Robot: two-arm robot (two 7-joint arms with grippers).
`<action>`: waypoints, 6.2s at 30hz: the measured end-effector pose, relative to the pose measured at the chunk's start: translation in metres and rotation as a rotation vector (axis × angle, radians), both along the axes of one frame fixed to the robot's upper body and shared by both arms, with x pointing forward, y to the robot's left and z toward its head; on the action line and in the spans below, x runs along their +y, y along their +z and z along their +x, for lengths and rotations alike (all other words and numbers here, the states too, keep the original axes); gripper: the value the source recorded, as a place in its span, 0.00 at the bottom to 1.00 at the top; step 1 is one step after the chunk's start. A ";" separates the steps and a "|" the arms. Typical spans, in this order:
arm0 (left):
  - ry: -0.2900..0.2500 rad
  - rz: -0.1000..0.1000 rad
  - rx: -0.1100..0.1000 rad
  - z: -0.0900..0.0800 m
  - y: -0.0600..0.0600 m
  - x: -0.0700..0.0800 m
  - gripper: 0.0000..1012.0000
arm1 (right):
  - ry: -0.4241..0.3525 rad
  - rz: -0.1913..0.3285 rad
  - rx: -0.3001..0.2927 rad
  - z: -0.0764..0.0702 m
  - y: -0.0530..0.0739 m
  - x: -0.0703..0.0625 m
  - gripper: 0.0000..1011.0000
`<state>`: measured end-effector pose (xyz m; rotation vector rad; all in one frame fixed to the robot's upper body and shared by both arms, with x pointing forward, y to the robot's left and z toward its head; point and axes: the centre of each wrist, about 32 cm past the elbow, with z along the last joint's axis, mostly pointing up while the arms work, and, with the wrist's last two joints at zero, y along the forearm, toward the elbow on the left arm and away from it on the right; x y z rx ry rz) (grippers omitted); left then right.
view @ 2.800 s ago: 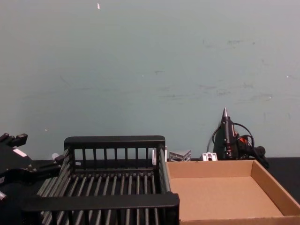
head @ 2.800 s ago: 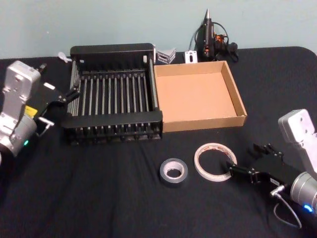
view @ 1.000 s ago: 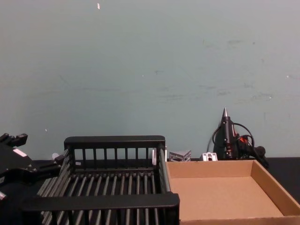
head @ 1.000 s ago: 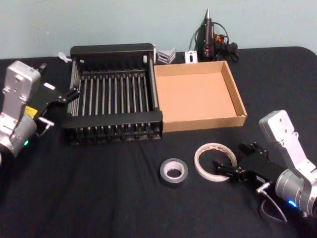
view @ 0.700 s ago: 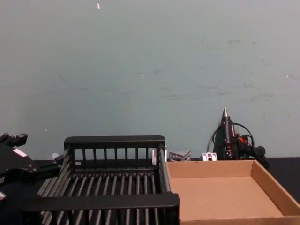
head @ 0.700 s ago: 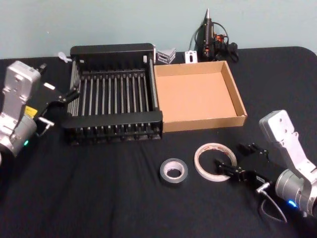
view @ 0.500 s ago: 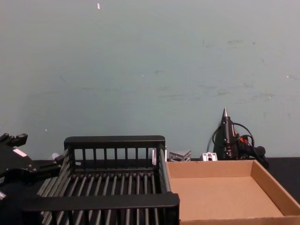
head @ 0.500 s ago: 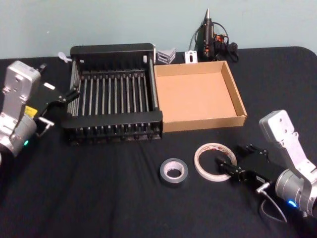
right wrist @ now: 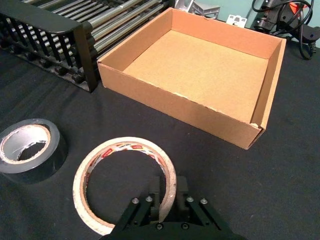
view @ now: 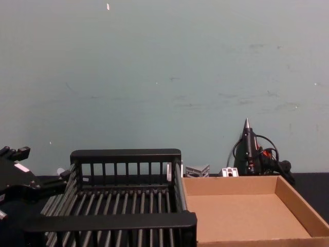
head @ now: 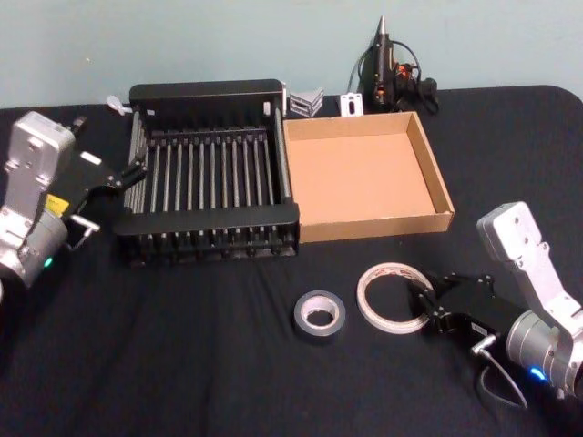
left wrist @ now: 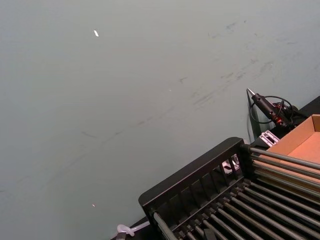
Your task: Pick up the white tape and place it into the black box , Pick up the silver tape and place it into the brown box.
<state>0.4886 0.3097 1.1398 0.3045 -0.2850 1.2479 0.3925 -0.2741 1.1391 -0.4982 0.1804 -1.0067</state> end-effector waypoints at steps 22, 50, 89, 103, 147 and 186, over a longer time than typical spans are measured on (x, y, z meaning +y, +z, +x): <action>0.000 0.000 0.000 0.000 0.000 0.000 0.99 | -0.002 0.024 -0.008 0.000 0.003 -0.003 0.09; 0.000 0.000 0.000 0.000 0.000 0.000 0.99 | -0.005 0.072 -0.269 0.051 0.061 -0.007 0.09; 0.000 0.000 0.000 0.000 0.000 0.000 0.99 | 0.230 0.098 -0.403 0.196 0.078 0.135 0.09; 0.000 0.000 0.000 0.000 0.000 0.000 0.99 | 0.253 0.079 -0.327 0.203 0.050 0.154 0.09; 0.000 0.000 0.000 0.000 0.000 0.000 0.99 | 0.258 0.065 -0.310 0.203 0.044 0.154 0.83; 0.000 0.000 0.000 0.000 0.000 0.000 0.99 | 0.173 0.180 -0.349 0.154 0.073 0.084 0.99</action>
